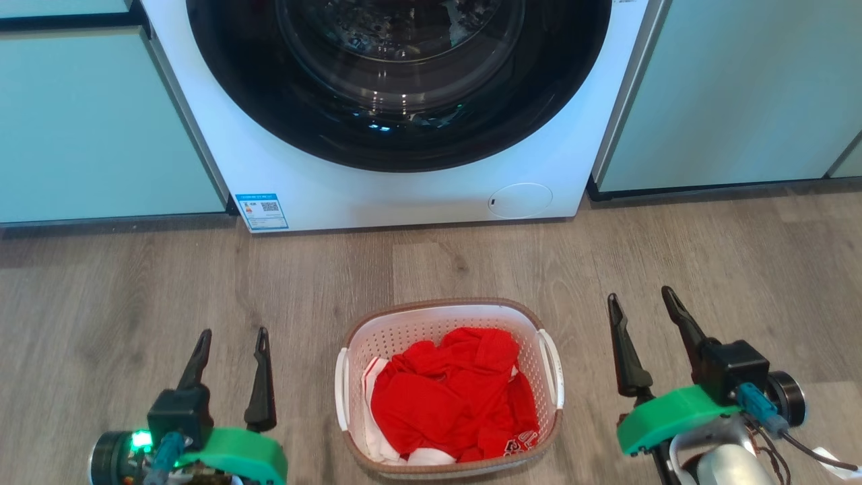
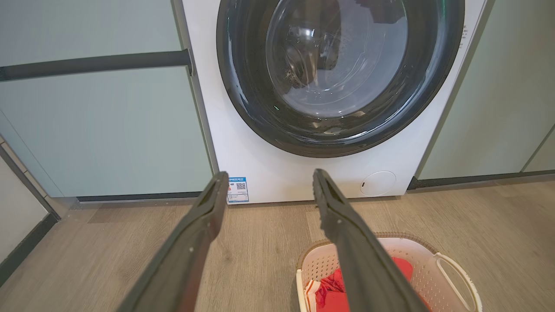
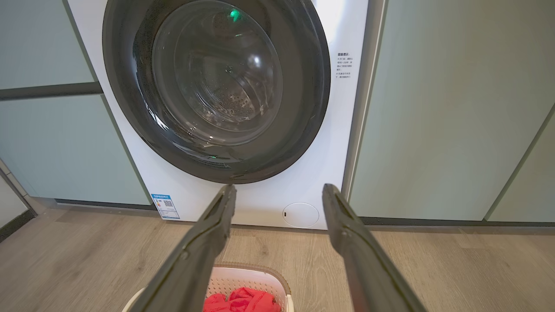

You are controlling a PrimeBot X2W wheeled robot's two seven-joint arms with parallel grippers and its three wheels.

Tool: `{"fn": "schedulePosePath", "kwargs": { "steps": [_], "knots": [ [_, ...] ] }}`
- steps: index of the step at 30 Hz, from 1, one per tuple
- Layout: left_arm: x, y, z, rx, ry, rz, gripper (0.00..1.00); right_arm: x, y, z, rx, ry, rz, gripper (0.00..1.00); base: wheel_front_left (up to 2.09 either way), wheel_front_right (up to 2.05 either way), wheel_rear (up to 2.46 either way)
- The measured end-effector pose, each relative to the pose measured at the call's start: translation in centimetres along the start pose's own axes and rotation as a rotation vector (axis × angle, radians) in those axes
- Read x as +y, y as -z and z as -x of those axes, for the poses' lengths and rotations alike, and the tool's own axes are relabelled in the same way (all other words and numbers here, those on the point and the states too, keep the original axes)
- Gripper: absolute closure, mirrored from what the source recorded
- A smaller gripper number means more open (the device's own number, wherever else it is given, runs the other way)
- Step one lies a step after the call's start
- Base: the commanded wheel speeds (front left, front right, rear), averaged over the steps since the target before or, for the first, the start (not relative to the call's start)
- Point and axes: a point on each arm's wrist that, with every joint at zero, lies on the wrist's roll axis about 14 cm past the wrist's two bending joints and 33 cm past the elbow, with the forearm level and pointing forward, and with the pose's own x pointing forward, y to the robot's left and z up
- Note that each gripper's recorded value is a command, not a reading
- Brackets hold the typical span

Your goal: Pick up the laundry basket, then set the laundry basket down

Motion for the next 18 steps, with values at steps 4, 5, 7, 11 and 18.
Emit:
{"fn": "schedulePosePath", "kwargs": {
  "steps": [4, 5, 7, 11, 18],
  "knots": [
    [0.05, 0.02, 0.0, 0.001, -0.001, 0.0, 0.0, -0.01, 0.0, 0.0, 0.0, 0.0, 0.0, 0.0, 0.0, 0.0, 0.0],
    [0.06, 0.03, 0.0, 0.001, -0.002, 0.0, 0.0, -0.01, 0.0, 0.0, 0.0, 0.0, 0.0, 0.0, 0.0, 0.0, 0.0],
    [0.07, 0.03, 0.0, 0.001, -0.002, 0.0, 0.0, -0.03, 0.0, 0.0, 0.0, 0.001, 0.0, 0.0, 0.0, 0.0, 0.0],
    [0.07, 0.04, -0.03, 0.001, -0.002, 0.0, 0.0, -0.07, 0.01, 0.02, 0.0, 0.002, 0.0, 0.0, 0.0, 0.0, 0.0],
    [0.05, 0.17, -0.06, 0.006, -0.001, 0.0, 0.0, -0.14, 0.14, -0.01, 0.004, 0.004, -0.001, 0.0, 0.0, 0.0, 0.0]
  ]
}}
